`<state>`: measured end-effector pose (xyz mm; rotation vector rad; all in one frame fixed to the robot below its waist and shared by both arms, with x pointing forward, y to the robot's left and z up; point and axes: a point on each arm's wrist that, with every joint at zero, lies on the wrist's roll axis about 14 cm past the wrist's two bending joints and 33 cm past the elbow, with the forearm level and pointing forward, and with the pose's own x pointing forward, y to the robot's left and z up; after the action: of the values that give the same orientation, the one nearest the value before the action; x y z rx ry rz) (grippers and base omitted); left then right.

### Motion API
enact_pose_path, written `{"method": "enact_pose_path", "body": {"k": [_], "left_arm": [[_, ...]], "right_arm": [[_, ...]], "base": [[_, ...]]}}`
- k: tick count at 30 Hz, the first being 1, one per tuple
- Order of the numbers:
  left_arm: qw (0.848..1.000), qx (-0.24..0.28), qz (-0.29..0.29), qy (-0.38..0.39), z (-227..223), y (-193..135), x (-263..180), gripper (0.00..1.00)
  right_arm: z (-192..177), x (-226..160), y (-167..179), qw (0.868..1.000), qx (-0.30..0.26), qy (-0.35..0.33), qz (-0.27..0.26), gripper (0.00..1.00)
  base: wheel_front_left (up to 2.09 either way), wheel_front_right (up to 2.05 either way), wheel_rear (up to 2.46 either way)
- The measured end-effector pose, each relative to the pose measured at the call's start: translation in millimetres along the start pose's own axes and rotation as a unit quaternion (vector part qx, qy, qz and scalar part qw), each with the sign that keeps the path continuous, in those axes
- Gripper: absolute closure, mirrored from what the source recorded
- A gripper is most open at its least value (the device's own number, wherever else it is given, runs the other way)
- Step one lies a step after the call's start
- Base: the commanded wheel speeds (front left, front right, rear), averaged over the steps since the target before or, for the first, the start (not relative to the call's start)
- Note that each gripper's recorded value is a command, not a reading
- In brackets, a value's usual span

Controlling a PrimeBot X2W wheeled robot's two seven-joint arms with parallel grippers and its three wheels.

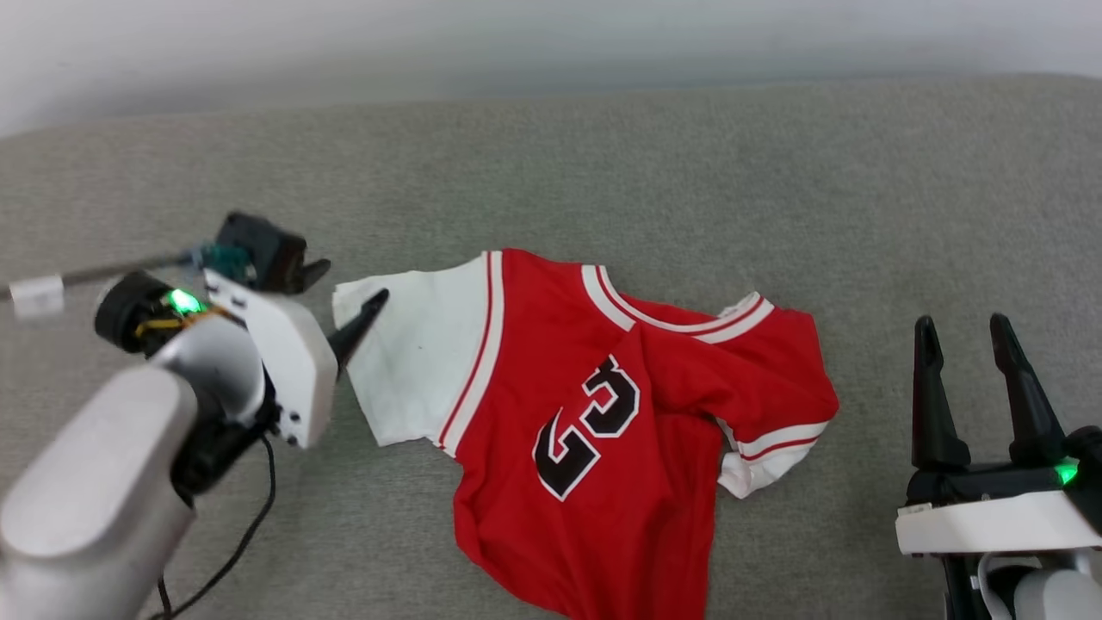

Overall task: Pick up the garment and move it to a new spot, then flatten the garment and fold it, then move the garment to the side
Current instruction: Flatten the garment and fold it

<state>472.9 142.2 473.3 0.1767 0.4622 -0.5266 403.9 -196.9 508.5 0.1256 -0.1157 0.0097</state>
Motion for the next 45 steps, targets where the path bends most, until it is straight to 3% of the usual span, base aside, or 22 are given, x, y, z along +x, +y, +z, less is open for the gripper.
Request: {"method": "enact_pose_path", "body": {"k": [4,10,17,18,19,20,27,33,39,45], "left_arm": [[0.995,-0.008,-0.022,0.097,-15,9,21,0.0],[0.973,-0.01,-0.015,0.229,-55,31,40,0.0],[0.961,-0.045,-0.032,0.273,-77,29,64,0.0],[0.959,-0.044,-0.034,0.277,-80,28,66,0.44],[0.958,-0.04,-0.038,0.281,-82,26,67,0.96],[0.957,-0.041,-0.044,0.283,-83,23,69,1.0],[0.975,-0.067,-0.029,0.212,-69,28,70,1.0],[0.989,-0.084,0.062,0.107,-31,76,43,1.0],[0.982,-0.106,0.142,0.068,-32,114,-12,1.0],[0.967,-0.14,0.193,0.09,-68,124,-65,1.0]], "right_arm": [[-9,1,-8,1.0,0.0,0.012,-0.012,0.0],[-23,0,-21,0.999,-0.002,0.033,-0.03,0.0],[-40,-2,-24,0.998,-0.002,0.058,-0.036,0.0],[-42,-2,-25,0.998,-0.003,0.06,-0.037,0.0],[-43,-1,-26,0.997,-0.003,0.062,-0.038,0.0],[-44,0,-26,0.997,-0.003,0.062,-0.038,0.0],[-44,7,-20,0.998,-0.011,0.058,-0.026,0.0],[-31,12,-8,0.999,-0.011,0.038,-0.008,0.0],[-27,12,10,0.999,-0.007,0.033,0.017,0.0],[-21,16,32,0.999,0.0,0.023,0.049,0.0]], "base": [[0.0,0.0,0.0],[0.0,0.0,0.0],[0.0,0.0,0.0],[0.0,0.0,0.0],[0.0,0.0,0.0],[0.0,0.0,0.0],[0.0,0.0,0.0],[0.0,0.0,0.0],[0.0,0.0,0.0],[0.0,0.0,0.0]]}}
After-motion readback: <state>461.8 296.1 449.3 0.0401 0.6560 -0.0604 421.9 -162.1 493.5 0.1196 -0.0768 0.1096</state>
